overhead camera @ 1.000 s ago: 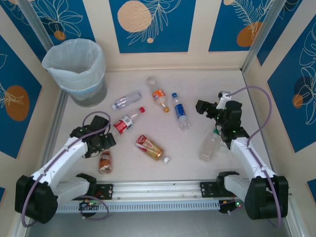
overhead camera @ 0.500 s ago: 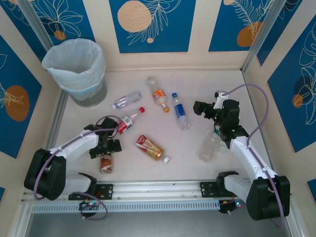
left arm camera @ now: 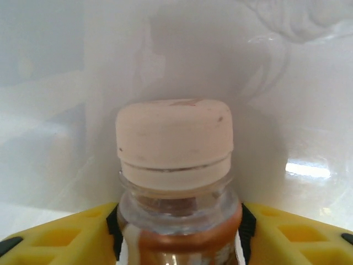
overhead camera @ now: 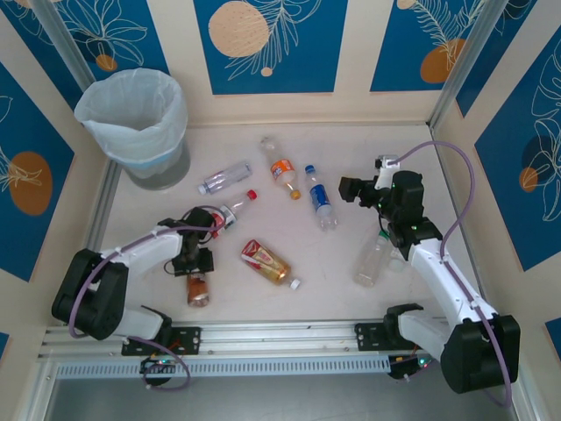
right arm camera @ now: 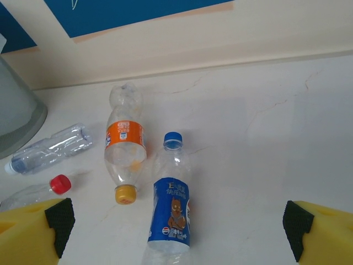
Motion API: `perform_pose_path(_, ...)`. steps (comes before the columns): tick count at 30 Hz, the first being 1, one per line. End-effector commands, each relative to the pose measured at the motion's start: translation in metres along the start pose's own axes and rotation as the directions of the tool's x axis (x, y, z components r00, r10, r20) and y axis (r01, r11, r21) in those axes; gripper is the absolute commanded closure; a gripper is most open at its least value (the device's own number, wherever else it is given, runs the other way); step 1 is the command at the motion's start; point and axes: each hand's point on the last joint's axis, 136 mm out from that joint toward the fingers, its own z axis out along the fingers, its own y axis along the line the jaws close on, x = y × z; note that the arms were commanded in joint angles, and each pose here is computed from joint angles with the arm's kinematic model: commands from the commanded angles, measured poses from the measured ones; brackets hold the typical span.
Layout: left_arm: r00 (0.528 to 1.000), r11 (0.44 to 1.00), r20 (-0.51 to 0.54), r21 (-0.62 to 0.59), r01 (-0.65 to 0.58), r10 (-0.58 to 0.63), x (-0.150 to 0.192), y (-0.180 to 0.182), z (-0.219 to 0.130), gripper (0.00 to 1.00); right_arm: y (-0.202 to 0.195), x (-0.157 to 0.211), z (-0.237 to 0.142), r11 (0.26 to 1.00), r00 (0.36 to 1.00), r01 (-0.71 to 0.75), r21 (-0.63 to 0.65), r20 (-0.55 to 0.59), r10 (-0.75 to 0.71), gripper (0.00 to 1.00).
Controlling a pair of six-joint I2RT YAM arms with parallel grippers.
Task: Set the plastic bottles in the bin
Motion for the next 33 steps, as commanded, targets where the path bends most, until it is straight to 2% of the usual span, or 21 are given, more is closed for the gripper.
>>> perform_pose_path(1, 1.0, 0.997, -0.007, -0.076, -0.024, 0.023, 0.003, 0.014, 0.002, 0.5, 0.013, -0.022, -0.009, 0.998, 0.997, 0.058, -0.023, 0.045, -0.057, 0.01)
perform_pose_path(8, 0.999, 0.998, 0.047, -0.061, -0.014, 0.017, -0.003, 0.014, -0.013, 0.71, 0.029, -0.031, -0.011, 0.996, 0.996, 0.052, -0.074, 0.07, -0.047, 0.01)
perform_pose_path(12, 0.996, 0.996, 0.09, -0.091, 0.014, -0.006, -0.007, 0.022, -0.025, 0.81, 0.035, -0.033, -0.011, 0.994, 0.996, 0.058, -0.095, 0.074, -0.051, 0.01)
perform_pose_path(15, 0.991, 0.996, 0.133, -0.083, 0.043, -0.032, -0.011, 0.024, -0.035, 0.99, 0.037, -0.035, -0.012, 0.994, 0.996, 0.05, -0.101, 0.08, -0.042, 0.01)
perform_pose_path(18, 0.981, 0.995, 0.185, -0.067, 0.077, -0.063, -0.018, 0.025, -0.048, 1.0, 0.039, -0.037, -0.012, 0.994, 0.996, 0.031, -0.108, 0.088, -0.021, 0.01)
perform_pose_path(21, 0.956, 0.993, 0.272, 0.002, 0.116, -0.112, -0.034, 0.018, -0.069, 1.0, 0.041, -0.04, -0.012, 0.993, 0.995, 0.007, -0.12, 0.1, 0.005, 0.01)
perform_pose_path(24, 0.905, 0.984, 0.39, 0.107, 0.141, -0.172, -0.057, 0.008, -0.103, 1.0, 0.043, -0.044, -0.012, 0.991, 0.992, -0.025, -0.133, 0.117, 0.041, 0.01)
perform_pose_path(27, 0.827, 0.974, 0.517, 0.162, 0.159, -0.221, -0.081, 0.009, -0.14, 1.0, 0.045, -0.051, -0.012, 0.988, 0.987, -0.06, -0.144, 0.141, 0.08, 0.01)
perform_pose_path(33, 0.622, 0.935, 0.711, 0.34, 0.105, -0.329, -0.128, -0.006, -0.214, 1.0, 0.049, -0.048, -0.008, 0.98, 0.98, -0.073, -0.185, 0.171, 0.105, 0.01)
